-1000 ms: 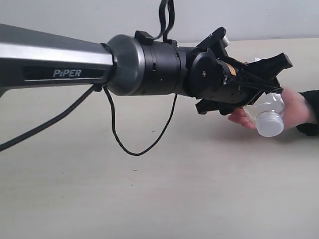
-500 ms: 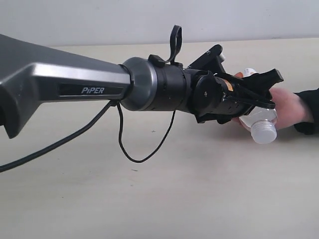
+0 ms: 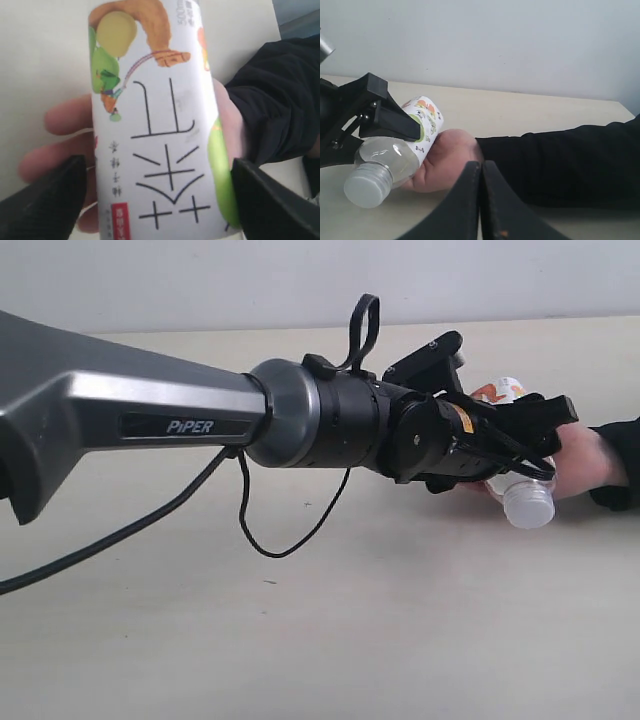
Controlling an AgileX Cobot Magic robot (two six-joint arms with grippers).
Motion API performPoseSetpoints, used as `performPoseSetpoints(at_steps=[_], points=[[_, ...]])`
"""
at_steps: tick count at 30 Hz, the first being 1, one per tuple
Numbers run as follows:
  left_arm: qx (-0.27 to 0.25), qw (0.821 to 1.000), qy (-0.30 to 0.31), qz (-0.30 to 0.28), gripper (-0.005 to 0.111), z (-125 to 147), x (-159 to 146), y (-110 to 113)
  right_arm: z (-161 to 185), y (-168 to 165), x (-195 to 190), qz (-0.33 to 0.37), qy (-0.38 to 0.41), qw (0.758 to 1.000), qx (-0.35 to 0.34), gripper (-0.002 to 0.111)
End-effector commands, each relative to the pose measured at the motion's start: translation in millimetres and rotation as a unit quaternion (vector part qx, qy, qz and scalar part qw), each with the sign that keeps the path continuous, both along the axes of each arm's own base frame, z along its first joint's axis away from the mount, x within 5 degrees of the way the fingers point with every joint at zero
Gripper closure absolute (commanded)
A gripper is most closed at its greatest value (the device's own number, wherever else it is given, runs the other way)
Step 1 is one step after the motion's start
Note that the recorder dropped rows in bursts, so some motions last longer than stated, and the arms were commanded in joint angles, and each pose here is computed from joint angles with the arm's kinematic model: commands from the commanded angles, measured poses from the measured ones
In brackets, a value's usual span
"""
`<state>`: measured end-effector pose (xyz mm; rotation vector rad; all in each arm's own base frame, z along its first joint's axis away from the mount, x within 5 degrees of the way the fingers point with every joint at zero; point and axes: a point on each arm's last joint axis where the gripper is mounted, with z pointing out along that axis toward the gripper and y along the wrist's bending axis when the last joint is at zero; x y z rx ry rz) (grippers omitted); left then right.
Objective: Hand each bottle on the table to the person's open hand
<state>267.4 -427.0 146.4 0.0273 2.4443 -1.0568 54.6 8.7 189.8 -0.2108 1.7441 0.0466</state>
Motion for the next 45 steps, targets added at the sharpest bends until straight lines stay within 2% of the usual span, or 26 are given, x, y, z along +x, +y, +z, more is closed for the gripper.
performPoseSetpoints(at_steps=[1,9,17,27,31,33,36,41,45], points=[[0.005,1.0,-0.017,-0.014,0.024,-1,-2,-3,-1,0,0,-0.001,-0.003,1.0,-0.001,0.107],[0.005,0.999,-0.03,-0.021,0.024,6,-3,-3,-1,0,0,-0.001,-0.003,1.0,-0.001,0.107],[0.016,0.997,-0.054,-0.049,0.024,38,-7,3,-1,0,0,-0.001,-0.003,1.0,-0.001,0.107],[0.069,0.99,-0.076,-0.102,0.024,68,-10,19,-1,0,0,-0.001,-0.003,1.0,-0.001,0.107],[0.106,0.979,-0.1,-0.145,0.027,89,-13,31,-1,0,0,-0.001,-0.003,1.0,-0.001,0.107],[0.13,0.969,-0.12,-0.171,0.035,98,-13,39,-1,0,0,-0.001,-0.003,1.0,-0.001,0.107],[0.158,0.955,-0.142,-0.208,0.056,114,-16,50,-1,0,0,-0.001,-0.003,1.0,-0.001,0.107],[0.2,0.928,-0.173,-0.261,0.105,137,-22,68,-1,0,0,-0.001,-0.003,1.0,-0.001,0.107],[0.23,0.914,-0.188,-0.275,0.107,153,-24,83,-1,0,0,-0.001,-0.003,1.0,-0.001,0.107]])
